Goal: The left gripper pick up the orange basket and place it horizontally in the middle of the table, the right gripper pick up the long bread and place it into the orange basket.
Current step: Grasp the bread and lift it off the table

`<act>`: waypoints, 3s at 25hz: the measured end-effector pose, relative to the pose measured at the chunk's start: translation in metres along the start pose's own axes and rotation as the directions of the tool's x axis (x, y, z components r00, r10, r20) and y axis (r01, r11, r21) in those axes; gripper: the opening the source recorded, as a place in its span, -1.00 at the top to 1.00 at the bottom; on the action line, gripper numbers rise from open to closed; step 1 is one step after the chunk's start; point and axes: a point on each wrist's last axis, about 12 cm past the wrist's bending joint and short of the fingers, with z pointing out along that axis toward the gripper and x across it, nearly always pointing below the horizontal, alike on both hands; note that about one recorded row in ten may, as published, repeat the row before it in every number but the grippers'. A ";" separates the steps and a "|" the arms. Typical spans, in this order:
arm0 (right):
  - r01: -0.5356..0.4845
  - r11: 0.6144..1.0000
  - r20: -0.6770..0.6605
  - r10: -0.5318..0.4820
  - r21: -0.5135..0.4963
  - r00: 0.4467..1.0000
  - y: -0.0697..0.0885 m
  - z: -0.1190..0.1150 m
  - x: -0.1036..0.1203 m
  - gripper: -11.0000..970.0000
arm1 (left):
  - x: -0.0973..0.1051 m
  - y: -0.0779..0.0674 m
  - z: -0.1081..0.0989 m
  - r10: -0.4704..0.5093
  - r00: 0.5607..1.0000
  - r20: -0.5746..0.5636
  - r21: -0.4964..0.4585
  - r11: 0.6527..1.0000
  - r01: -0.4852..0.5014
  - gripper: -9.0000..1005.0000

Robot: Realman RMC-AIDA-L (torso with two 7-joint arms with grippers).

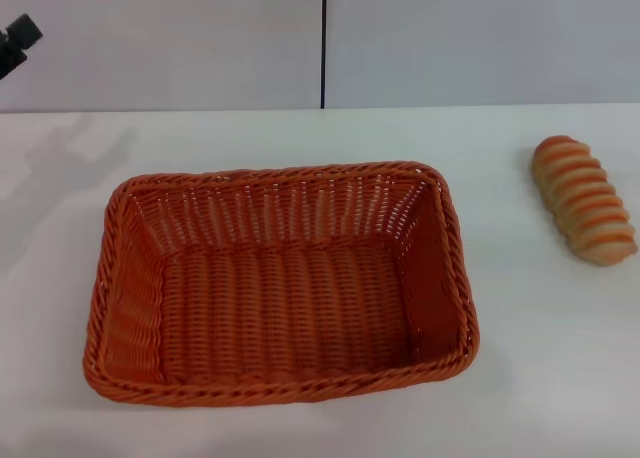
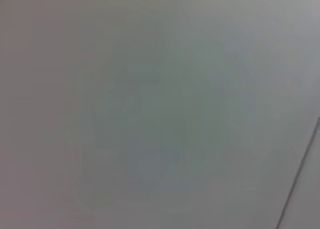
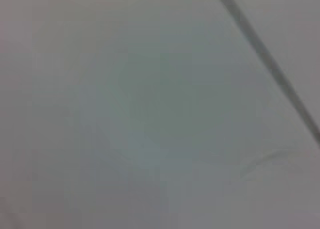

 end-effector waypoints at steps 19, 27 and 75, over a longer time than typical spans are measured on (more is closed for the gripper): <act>0.219 0.975 -0.750 -0.180 -0.049 0.636 0.050 0.115 -0.043 -0.43 | 0.038 -0.043 0.009 0.156 0.954 0.257 0.183 0.961 -0.207 -0.60; 0.309 0.951 -0.811 -0.197 -0.021 0.551 0.056 0.131 -0.035 -0.44 | 0.040 -0.043 0.009 0.147 0.957 0.249 0.185 0.963 -0.196 -0.60; 0.426 0.904 -0.827 -0.264 -0.033 0.496 0.067 0.147 -0.005 -0.44 | 0.041 -0.048 0.016 0.118 0.966 0.229 0.231 0.958 -0.172 -0.60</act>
